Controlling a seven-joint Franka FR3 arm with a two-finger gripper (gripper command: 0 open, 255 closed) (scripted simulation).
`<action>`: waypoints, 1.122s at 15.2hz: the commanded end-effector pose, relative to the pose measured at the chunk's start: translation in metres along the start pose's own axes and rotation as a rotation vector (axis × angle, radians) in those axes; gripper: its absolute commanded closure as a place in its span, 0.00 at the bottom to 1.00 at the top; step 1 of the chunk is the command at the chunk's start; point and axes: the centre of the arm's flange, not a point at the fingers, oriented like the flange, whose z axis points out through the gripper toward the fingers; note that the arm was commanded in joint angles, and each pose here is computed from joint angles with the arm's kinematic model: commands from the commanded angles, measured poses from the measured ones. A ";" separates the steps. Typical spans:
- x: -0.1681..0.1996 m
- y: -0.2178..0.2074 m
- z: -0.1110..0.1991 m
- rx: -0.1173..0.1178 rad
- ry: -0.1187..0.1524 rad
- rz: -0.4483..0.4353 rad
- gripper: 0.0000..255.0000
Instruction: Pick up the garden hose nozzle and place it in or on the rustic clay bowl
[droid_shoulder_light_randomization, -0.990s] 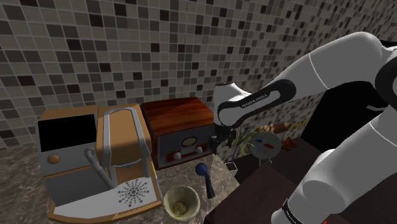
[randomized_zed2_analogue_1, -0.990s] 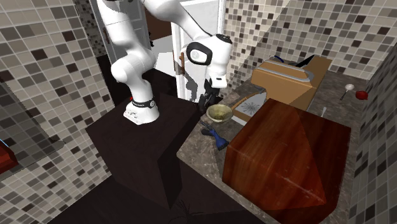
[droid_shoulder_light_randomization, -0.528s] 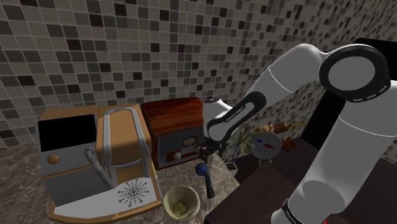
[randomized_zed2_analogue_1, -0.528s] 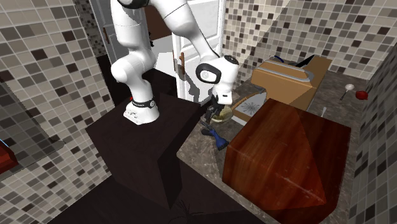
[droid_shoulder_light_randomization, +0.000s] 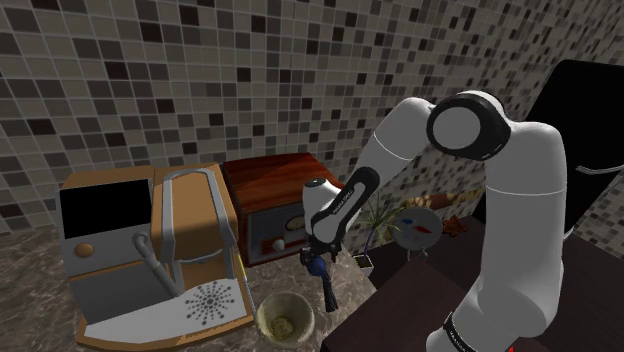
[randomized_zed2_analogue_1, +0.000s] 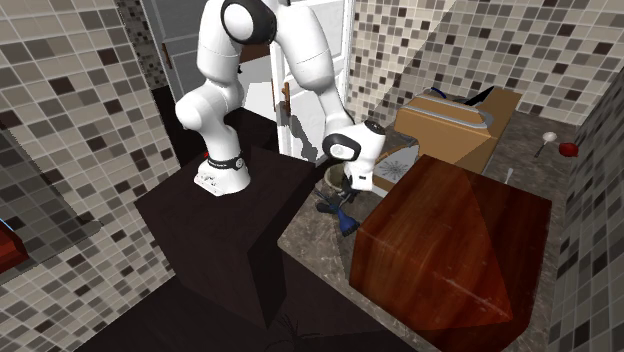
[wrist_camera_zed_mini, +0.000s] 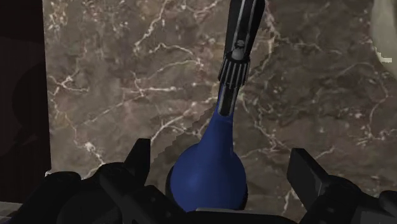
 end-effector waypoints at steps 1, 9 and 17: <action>0.002 -0.001 0.012 -0.001 -0.001 0.006 0.00; 0.002 -0.001 0.047 -0.001 -0.001 0.006 0.00; 0.002 -0.001 0.047 -0.001 -0.001 0.006 1.00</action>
